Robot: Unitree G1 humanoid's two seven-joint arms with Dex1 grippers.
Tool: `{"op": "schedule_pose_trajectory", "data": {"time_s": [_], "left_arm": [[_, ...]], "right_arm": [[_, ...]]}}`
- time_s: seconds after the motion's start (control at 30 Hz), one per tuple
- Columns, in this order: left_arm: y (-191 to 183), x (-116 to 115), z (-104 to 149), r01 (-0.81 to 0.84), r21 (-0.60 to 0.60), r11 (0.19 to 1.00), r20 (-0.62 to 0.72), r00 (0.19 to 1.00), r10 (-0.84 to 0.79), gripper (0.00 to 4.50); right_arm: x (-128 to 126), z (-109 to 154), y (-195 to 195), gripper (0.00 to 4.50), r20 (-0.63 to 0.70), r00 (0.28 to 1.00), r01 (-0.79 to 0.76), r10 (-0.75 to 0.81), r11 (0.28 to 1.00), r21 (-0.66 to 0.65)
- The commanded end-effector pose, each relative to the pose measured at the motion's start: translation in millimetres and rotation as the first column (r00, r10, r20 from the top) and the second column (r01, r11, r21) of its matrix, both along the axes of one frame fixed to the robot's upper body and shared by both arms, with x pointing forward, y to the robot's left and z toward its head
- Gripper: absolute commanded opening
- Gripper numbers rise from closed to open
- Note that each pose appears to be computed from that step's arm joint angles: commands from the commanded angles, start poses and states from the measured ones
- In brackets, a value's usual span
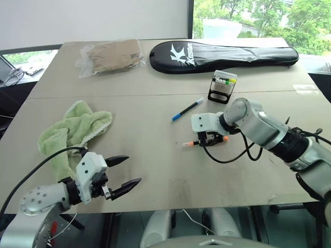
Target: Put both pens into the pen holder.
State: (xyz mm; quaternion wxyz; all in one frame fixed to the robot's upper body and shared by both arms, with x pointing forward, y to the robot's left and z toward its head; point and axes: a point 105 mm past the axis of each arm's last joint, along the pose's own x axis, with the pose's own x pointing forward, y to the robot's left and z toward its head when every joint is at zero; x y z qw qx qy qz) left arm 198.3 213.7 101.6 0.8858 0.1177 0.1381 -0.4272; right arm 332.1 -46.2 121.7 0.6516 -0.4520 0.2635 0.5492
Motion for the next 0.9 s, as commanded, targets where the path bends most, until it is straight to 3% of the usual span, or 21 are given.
{"op": "schedule_pose_trajectory", "data": {"time_s": [0.03,0.17,0.4,0.7,0.9], "left_arm": [[-2,0,3,0.007,0.002,1.0,0.02,1.0,-0.007,4.5],[-3,-2,2,0.0,0.0,1.0,0.015,1.0,0.0,4.5],[-4,-2,1,-0.002,-0.004,1.0,0.012,1.0,0.002,4.5],[-7,-1,0,0.007,-0.009,1.0,0.008,1.0,-0.007,4.5],[-9,-1,-1,0.016,-0.006,1.0,0.003,1.0,-0.016,4.5]], "right_arm": [[-8,-18,11,3.14,-0.094,0.99,0.104,-0.102,0.994,0.02],[-23,-12,25,3.14,-0.207,0.97,0.148,-0.13,0.986,0.074],[-35,2,39,3.14,-0.291,0.948,0.169,-0.126,0.977,0.129],[-31,-12,47,3.14,-0.25,0.953,0.198,-0.173,0.977,0.077],[-23,-12,40,3.14,-0.136,0.98,0.148,-0.145,0.989,0.01]]}}
